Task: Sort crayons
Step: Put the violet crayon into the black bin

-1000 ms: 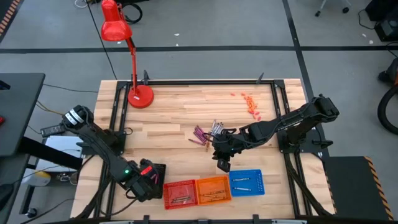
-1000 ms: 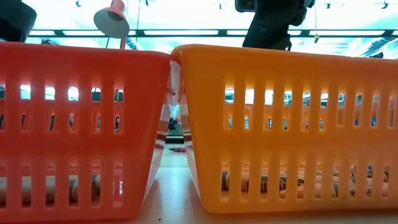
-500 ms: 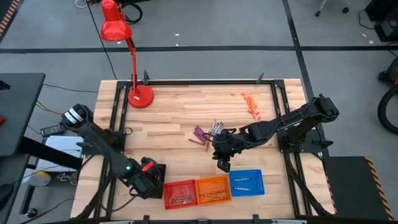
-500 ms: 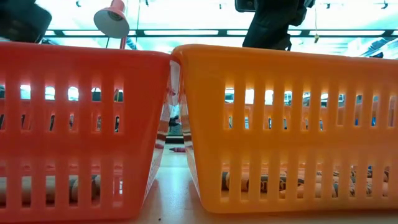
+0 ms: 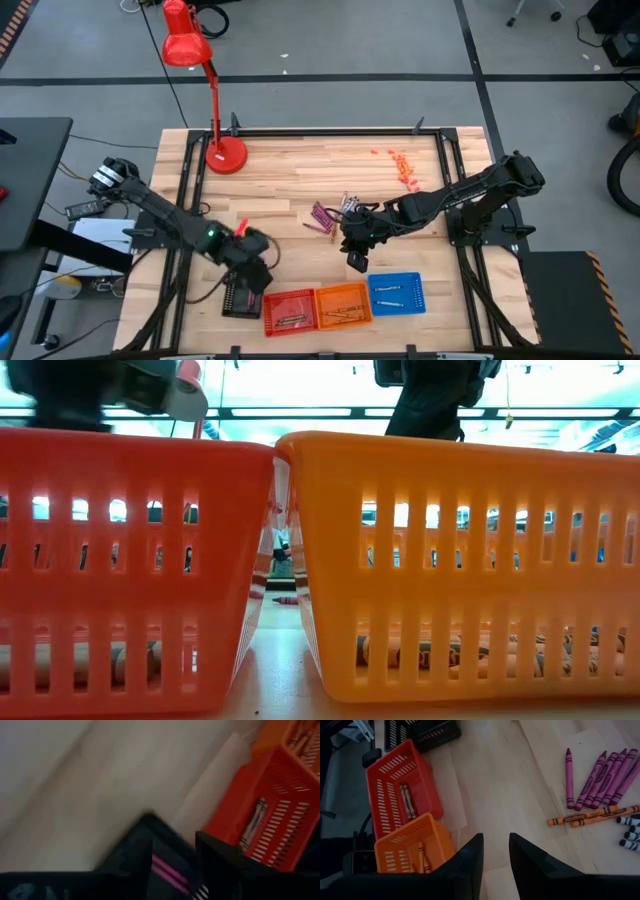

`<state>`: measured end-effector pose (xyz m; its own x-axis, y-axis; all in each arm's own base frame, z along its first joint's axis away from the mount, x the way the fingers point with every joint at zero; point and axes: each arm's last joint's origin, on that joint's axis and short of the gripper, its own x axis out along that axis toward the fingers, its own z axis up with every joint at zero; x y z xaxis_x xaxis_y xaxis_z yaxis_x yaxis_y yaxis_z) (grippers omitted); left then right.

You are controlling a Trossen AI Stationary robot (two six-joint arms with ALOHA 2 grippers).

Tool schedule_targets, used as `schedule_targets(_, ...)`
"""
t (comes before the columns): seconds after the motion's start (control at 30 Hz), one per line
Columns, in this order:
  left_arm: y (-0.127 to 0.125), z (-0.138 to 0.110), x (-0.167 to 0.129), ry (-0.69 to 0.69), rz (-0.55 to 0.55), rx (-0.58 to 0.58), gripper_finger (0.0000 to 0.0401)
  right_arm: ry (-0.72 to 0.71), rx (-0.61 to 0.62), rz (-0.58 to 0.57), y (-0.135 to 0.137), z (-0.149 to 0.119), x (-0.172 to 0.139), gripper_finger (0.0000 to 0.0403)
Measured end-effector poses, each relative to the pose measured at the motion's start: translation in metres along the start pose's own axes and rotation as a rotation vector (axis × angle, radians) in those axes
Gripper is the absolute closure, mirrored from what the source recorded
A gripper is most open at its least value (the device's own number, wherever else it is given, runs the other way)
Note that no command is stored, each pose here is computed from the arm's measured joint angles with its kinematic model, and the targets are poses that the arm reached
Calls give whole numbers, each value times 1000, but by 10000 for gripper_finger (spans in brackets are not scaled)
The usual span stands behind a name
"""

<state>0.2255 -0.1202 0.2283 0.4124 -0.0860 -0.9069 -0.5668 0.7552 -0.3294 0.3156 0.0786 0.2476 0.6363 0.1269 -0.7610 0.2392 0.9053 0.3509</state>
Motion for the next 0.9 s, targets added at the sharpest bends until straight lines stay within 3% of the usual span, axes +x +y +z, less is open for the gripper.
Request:
schedule_targets(0.23, 13, 41, 12, -109, 58, 414, 239, -33, 35, -4, 1, 3, 0, 305)
schedule_targets(0.47, 26, 77, 32, -141, 79, 639, 239, -63, 89, -32, 0, 4, 0, 305)
schedule_targets(0.77, 38, 111, 67, -179, 69, 729, 239, -23, 289, -98, -5, -2, 0, 305)
schedule_targets(0.9, 44, 121, 82, -195, 81, 746, 239, 8, 314, -119, -4, -7, -1, 305)
